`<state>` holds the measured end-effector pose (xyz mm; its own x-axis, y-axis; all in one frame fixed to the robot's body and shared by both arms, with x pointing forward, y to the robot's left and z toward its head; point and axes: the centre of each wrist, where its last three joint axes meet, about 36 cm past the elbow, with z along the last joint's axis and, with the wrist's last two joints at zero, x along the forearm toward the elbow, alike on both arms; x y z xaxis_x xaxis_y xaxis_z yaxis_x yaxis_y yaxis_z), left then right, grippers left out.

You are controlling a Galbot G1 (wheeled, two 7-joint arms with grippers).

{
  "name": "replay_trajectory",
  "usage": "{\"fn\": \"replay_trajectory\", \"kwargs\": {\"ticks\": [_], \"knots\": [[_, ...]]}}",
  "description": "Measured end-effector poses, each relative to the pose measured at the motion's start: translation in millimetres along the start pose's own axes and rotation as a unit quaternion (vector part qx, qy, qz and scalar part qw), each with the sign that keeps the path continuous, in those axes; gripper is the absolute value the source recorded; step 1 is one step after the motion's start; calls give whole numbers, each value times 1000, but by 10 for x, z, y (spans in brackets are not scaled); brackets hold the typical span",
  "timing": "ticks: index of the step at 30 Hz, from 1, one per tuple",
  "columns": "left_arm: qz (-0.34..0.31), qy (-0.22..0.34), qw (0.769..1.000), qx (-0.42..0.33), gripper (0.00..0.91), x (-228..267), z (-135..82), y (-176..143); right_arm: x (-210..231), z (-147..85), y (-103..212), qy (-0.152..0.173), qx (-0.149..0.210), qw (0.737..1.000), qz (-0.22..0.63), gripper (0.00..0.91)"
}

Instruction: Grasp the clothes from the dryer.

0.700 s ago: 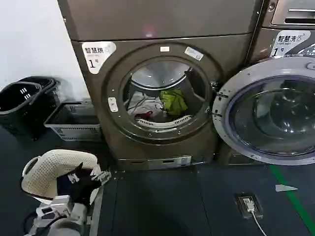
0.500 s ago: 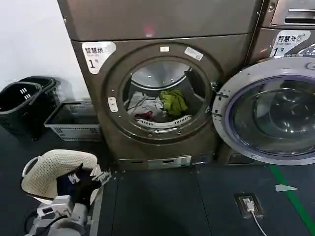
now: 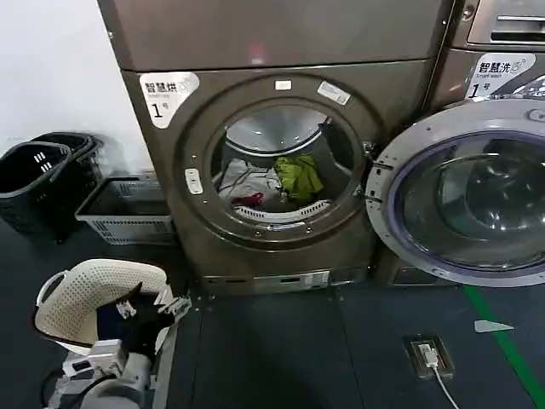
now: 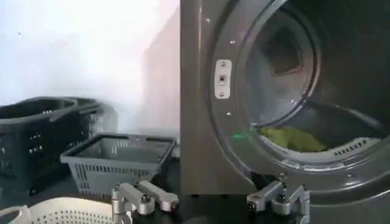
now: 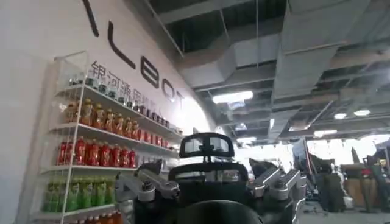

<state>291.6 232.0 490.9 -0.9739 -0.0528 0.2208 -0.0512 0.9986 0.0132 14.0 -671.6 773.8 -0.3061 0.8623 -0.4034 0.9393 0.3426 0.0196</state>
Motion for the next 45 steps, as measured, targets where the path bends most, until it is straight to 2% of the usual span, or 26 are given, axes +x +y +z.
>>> {"fn": "replay_trajectory", "kwargs": {"ticks": [45], "knots": [[9,4,1000,6,907,21,-36,-28,1,36,-8,-6,-7,1000,-24,907]]}}
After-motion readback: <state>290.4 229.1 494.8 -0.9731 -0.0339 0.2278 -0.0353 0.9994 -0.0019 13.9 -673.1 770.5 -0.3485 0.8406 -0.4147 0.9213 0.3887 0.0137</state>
